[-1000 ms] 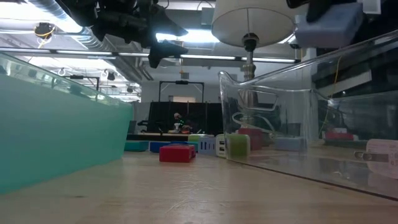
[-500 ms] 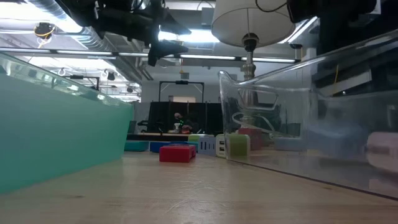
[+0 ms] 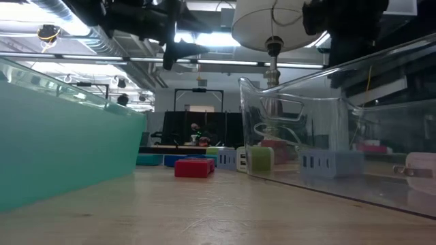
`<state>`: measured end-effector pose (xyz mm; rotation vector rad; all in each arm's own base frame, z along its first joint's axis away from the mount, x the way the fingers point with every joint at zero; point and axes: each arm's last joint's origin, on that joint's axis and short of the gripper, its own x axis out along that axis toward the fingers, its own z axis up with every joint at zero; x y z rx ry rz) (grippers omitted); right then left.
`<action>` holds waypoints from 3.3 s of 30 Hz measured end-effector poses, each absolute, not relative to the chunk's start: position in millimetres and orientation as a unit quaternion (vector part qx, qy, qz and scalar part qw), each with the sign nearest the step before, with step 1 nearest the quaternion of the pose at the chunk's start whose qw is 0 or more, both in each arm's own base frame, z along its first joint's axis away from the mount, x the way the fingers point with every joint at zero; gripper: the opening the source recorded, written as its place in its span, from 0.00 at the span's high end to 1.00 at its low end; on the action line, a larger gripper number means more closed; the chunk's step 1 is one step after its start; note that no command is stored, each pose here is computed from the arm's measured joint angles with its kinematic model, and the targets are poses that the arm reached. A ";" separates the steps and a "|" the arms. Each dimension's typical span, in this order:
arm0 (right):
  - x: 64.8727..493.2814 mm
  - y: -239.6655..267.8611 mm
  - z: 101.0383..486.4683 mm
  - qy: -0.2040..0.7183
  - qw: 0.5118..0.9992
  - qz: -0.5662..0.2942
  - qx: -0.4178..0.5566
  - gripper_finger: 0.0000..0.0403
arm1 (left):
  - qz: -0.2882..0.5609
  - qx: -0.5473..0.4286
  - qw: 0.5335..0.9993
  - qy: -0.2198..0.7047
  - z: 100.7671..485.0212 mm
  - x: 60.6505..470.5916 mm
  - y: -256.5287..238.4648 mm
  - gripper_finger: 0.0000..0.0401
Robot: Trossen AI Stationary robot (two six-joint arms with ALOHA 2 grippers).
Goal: Pick & Place Office items
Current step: Put the top light blue charger adapter into the transparent bin
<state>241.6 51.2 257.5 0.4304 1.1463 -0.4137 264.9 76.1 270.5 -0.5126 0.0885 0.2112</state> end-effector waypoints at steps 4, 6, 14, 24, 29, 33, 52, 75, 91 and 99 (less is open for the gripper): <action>237.2 26.3 254.5 0.554 0.772 -0.248 0.188 0.41 | 0.111 -0.231 0.966 0.042 270.9 268.0 65.4 0.44; 236.3 14.2 248.9 0.557 0.766 -0.265 0.183 0.38 | 0.112 -0.234 0.965 0.042 270.8 268.5 63.4 0.44; 235.3 -18.1 203.6 0.540 0.772 -0.251 0.222 0.33 | 0.115 -0.233 0.965 0.044 270.3 269.0 60.7 0.44; 227.1 -39.5 177.6 0.534 0.775 -0.229 0.248 0.33 | 0.108 -0.232 0.965 0.058 268.1 268.8 60.1 0.44; 226.2 -45.8 173.9 0.528 0.780 -0.212 0.263 0.31 | 0.103 -0.232 0.965 0.062 267.6 268.8 59.8 0.44; 224.9 -51.8 173.5 0.528 0.784 -0.213 0.248 0.29 | 0.102 -0.235 0.965 0.062 267.5 268.8 59.7 0.44; 242.8 -71.8 122.6 0.585 0.747 -0.216 0.229 0.36 | 0.107 -0.241 0.961 0.084 263.4 268.0 59.5 0.44; 221.3 -23.1 225.5 0.380 0.823 -0.131 0.401 0.49 | 0.091 -0.221 0.970 0.046 271.6 268.2 65.0 0.44; 208.7 75.1 252.9 0.370 0.811 0.042 0.450 0.49 | 0.035 -0.228 0.971 0.058 272.0 270.2 51.1 0.44; 205.4 102.0 234.7 0.442 0.777 0.037 0.446 0.49 | 0.053 -0.186 0.981 -0.030 323.5 234.7 5.3 0.44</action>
